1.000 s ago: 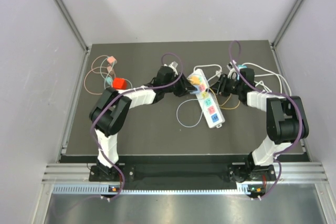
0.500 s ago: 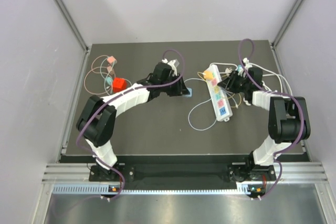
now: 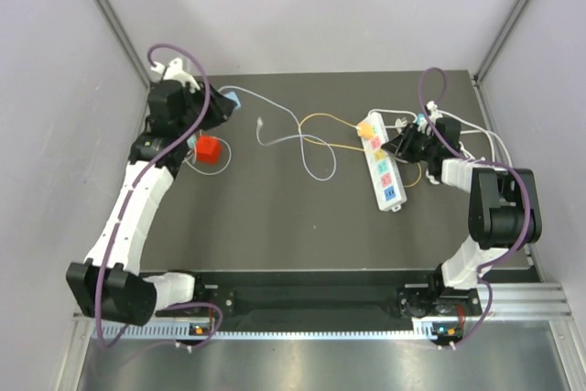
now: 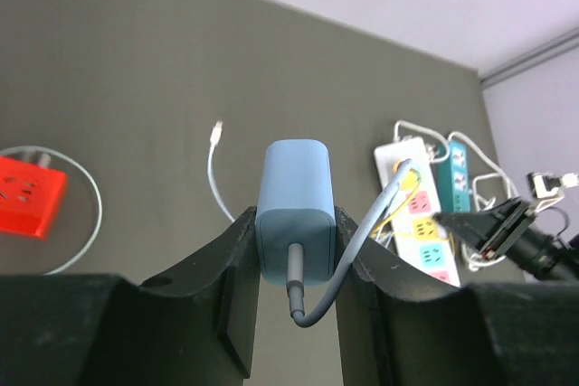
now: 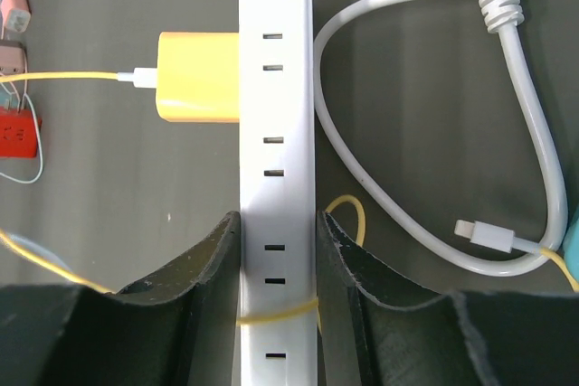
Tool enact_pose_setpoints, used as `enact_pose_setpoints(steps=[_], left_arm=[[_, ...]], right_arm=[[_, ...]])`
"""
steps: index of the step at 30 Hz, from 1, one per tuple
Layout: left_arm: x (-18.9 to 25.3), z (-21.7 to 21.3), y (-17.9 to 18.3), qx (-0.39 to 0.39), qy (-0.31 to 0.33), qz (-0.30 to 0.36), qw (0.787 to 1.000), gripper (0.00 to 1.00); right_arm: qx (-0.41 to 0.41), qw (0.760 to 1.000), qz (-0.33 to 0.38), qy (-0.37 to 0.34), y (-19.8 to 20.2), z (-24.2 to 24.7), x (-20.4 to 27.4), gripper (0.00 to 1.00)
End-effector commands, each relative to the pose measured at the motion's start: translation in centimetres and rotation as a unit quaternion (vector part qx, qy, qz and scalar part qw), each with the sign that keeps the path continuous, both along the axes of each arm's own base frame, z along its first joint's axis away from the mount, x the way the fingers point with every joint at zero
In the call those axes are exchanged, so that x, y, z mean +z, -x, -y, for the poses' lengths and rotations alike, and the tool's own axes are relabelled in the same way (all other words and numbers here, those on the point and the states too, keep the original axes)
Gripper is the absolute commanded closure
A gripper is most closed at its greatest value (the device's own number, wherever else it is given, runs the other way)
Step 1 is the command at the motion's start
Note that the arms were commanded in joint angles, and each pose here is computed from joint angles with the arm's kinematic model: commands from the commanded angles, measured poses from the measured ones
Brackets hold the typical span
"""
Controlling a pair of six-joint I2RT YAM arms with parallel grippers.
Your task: Pull the plug off the socket
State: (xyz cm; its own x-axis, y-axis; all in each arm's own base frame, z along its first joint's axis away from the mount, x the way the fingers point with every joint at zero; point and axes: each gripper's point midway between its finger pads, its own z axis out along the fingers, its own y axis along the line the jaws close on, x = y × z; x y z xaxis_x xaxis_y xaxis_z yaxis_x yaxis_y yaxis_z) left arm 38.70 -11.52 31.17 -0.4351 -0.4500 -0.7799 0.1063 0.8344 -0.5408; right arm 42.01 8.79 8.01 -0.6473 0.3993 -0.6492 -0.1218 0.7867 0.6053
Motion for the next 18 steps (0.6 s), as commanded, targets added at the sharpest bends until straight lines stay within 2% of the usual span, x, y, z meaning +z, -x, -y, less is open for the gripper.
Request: enact_pose_setpoints(steps=[1, 5, 7, 9, 16, 18], left_arm=[[3.3, -1.8, 0.9, 0.024, -0.018, 0.028, 0.999, 1.0], [6.6, -5.2, 2.2, 0.075, -0.055, 0.057, 0.994, 1.0], [9.0, -8.5, 3.1, 0.136, -0.082, 0.079, 0.984, 1.0], [11.7, -10.4, 4.3, 0.164, -0.103, 0.106, 0.975, 1.0], [17.3, -15.6, 8.3, 0.294, -0.146, 0.164, 0.93, 1.0], [19.1, -17.5, 10.1, 0.342, -0.16, 0.181, 0.908, 1.0]], right_arm=[[-0.012, 0.999, 0.038, 0.006, -1.6, 0.9, 1.4, 1.0], [-0.011, 0.999, 0.038, 0.006, -1.5, 0.9, 1.5, 1.0], [-0.011, 0.999, 0.038, 0.005, -1.6, 0.9, 1.5, 1.0], [-0.01, 0.999, 0.037, 0.004, -1.5, 0.8, 1.5, 1.0], [-0.01, 0.999, 0.039, 0.003, -1.5, 0.8, 1.7, 1.0], [-0.009, 0.999, 0.042, 0.003, -1.5, 0.8, 1.9, 1.0]])
